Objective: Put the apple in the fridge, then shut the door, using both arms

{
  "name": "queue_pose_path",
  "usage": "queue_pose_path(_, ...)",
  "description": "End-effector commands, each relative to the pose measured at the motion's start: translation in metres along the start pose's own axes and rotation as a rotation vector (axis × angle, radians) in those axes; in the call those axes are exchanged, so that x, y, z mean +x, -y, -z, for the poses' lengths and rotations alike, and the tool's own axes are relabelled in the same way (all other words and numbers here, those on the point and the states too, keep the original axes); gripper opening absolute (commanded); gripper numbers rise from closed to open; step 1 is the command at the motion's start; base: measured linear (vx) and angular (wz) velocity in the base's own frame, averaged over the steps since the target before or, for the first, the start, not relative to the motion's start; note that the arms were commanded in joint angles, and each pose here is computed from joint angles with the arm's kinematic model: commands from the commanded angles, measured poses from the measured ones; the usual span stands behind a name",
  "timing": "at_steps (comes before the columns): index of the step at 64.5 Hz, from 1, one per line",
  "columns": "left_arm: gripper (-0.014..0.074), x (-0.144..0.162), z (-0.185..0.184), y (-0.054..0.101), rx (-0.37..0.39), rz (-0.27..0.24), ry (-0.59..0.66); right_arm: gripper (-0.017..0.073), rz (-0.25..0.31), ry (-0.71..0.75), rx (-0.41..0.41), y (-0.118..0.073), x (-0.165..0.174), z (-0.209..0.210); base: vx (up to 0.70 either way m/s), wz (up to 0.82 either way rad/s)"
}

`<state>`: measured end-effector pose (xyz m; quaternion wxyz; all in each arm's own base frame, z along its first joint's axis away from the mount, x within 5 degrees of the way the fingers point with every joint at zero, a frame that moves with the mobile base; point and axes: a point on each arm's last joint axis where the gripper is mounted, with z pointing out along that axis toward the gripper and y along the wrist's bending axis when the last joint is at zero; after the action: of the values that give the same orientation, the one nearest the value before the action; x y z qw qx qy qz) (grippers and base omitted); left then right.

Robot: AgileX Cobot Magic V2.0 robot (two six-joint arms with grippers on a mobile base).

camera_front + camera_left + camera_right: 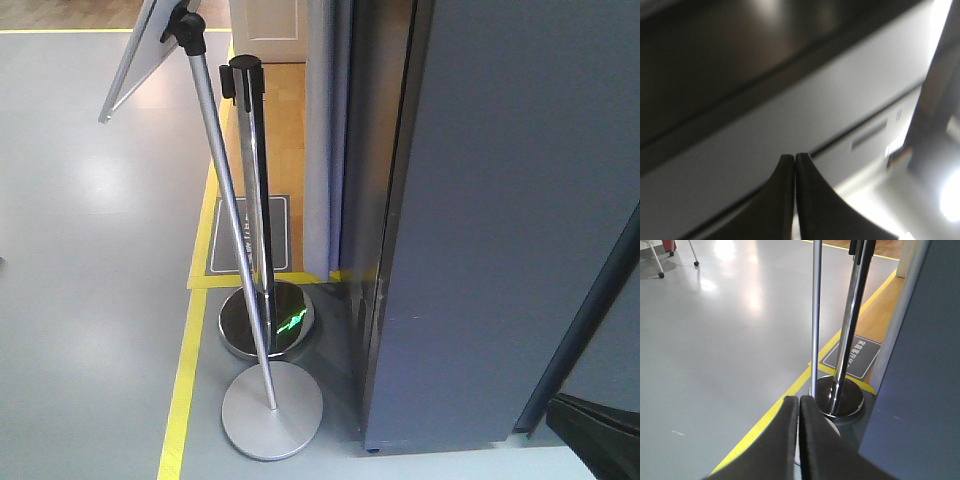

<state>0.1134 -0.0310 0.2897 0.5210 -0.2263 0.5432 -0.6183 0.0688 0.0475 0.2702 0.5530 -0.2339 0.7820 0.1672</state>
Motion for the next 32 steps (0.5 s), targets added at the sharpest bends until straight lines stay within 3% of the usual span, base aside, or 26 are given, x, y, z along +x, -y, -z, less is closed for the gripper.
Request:
queue_pose_path(1, -0.0007, -0.017, -0.002, 0.013, 0.099, 0.119, 0.147, -0.0002, -0.010, 0.054, 0.019, 0.002, -0.011, 0.002, 0.00, 0.00)
queue_pose_path(6, -0.0007, -0.021, -0.001, 0.012, 0.091, 0.149, 0.193, -0.0002, -0.010, 0.054, 0.019, 0.002, -0.011, 0.002, 0.00, 0.00)
queue_pose_path(10, -0.0007, -0.022, -0.001, 0.008, 0.044, 0.123, 0.216, -0.0002, -0.010, 0.054, 0.019, 0.002, -0.011, 0.002, 0.00, 0.00)
queue_pose_path(12, -0.0007, -0.023, -0.001, 0.005, 0.008, 0.069, 0.220, -0.0002, -0.010, 0.054, 0.019, 0.002, -0.011, 0.002, 0.00, 0.00)
queue_pose_path(19, -0.0007, -0.018, -0.002, -0.003, -0.104, -0.251, 0.163, -0.0002, -0.010, 0.054, 0.019, 0.002, -0.011, 0.002, 0.00, 0.00)
queue_pose_path(21, -0.0007, -0.016, -0.001, -0.004, -0.118, -0.371, 0.137, -0.0002, -0.010, 0.054, 0.019, 0.002, -0.011, 0.002, 0.00, 0.00)
queue_pose_path(26, -0.0007, -0.010, 0.002, -0.010, -0.117, -0.518, 0.109, -0.0002, -0.010, 0.054, 0.019, 0.002, -0.011, 0.002, 0.00, 0.00)
queue_pose_path(32, -0.0007, -0.006, 0.011, -0.026, -0.167, -0.698, 0.123, -0.0002, -0.010, 0.054, 0.019, 0.002, -0.011, 0.002, 0.00, 0.00)
